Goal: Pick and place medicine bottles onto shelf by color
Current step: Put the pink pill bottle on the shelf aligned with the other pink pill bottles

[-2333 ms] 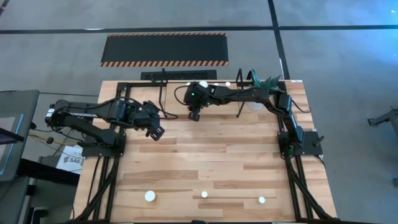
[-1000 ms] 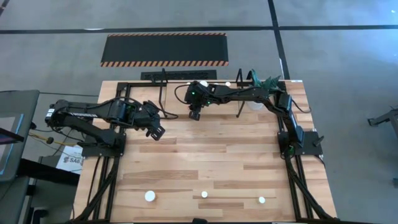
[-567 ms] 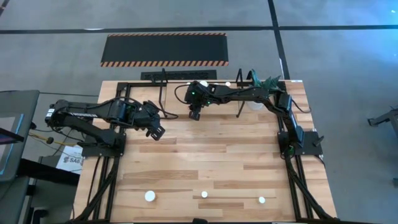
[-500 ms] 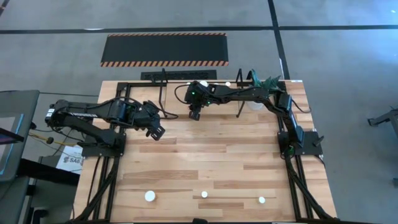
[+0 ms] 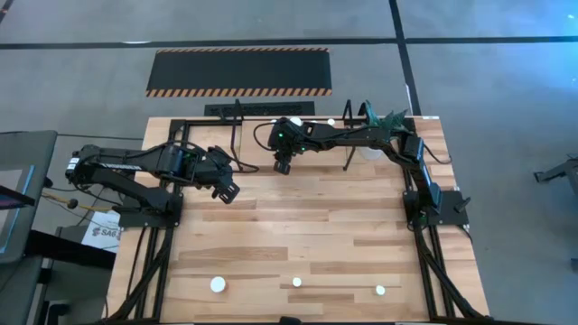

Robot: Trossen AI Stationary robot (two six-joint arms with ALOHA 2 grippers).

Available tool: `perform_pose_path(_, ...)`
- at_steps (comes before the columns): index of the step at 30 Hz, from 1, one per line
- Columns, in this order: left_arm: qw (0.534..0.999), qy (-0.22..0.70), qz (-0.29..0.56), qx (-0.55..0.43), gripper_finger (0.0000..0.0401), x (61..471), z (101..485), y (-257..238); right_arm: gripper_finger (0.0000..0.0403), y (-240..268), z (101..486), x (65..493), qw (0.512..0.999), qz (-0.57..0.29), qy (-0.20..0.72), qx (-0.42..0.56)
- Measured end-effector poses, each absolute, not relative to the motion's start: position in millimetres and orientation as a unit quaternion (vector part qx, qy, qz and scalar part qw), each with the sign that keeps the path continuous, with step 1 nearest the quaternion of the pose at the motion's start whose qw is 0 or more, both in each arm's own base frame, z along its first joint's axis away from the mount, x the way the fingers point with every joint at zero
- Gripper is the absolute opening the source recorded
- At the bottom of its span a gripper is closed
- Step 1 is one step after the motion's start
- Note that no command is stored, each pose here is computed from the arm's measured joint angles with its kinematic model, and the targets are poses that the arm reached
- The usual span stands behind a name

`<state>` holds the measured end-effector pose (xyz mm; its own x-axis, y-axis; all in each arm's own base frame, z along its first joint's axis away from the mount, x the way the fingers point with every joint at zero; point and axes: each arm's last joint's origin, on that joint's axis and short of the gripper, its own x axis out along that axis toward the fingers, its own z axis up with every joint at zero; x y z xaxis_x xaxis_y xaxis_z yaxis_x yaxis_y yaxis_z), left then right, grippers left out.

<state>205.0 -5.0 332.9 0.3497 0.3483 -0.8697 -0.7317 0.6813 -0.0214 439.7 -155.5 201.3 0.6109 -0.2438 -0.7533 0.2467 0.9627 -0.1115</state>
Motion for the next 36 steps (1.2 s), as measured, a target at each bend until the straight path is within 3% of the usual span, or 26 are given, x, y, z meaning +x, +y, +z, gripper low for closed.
perform_pose_path(36, 0.792, 0.461, 0.340, -0.210, 0.0173, 204.4, 332.6, -5.1, 0.0135, -156.3, 203.6, 442.1, 0.904, -0.139, 0.404, -0.001)
